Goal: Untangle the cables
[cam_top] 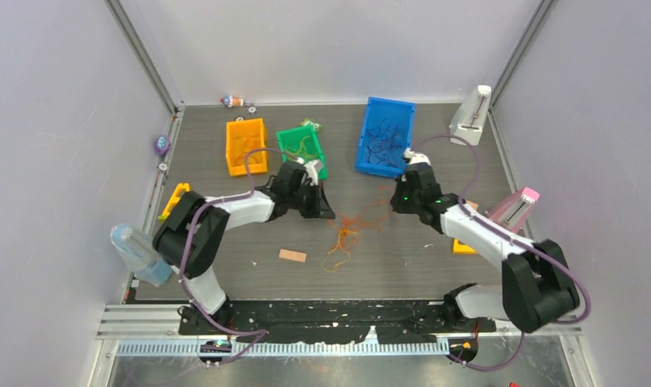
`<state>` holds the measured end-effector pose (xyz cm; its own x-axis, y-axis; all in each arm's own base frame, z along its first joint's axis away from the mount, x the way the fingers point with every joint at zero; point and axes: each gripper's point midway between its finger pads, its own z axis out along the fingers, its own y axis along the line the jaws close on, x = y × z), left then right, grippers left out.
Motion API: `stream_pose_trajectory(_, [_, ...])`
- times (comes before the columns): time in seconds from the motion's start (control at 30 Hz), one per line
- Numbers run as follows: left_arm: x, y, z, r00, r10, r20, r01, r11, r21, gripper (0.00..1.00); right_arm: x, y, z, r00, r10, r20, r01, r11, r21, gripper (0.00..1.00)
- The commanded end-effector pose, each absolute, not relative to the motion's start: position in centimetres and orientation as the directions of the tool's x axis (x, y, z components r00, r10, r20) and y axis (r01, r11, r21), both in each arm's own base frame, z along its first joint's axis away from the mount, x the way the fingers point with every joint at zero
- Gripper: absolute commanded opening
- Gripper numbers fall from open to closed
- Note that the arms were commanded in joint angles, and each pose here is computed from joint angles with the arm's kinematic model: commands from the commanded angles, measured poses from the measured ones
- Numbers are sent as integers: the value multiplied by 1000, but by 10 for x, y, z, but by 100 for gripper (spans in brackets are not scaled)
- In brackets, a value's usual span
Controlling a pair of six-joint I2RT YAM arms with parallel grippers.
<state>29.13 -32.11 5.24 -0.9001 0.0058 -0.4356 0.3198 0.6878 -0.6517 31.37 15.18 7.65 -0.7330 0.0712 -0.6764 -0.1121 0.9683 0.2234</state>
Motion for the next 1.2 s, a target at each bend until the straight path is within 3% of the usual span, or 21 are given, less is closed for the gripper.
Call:
stream_pose_trajectory(0.0, [313, -267, 91, -839, -104, -534, 333, 678, -656, 0, 313, 92, 103, -622, 217, -753, 90, 974, 207, 5])
stream_pose_trajectory(0.33, [311, -187, 148, -707, -214, -674, 289, 782, -552, 0, 294, 21, 161, -408, 315, -857, 324, 927, 187, 5])
stream_pose_trajectory(0.53, [318, -131, 154, -600, -414, -684, 83, 819, -568, 0, 269, -40, 207, -207, 365, -908, 614, 771, 170, 5])
stream_pose_trajectory(0.77, [311, -76, 156, -465, -550, -694, -88, 808, -582, 0, 257, -56, 228, -118, 363, -924, 660, 724, 200, 5])
stream_pose_trajectory(0.97, [304, -11, 157, -268, -698, -664, -303, 716, -629, 0, 231, -86, 233, 22, 375, -927, 779, 575, 251, 5])
stream_pose_trajectory(1.1, [306, -4, 161, -258, -699, -666, -322, 713, -623, 0, 236, -81, 230, 9, 378, -926, 751, 609, 256, 5])
stream_pose_trajectory(1.17, [310, -14, 168, -276, -681, -678, -246, 732, -635, 0, 250, -65, 228, -47, 385, -922, 680, 688, 253, 5])
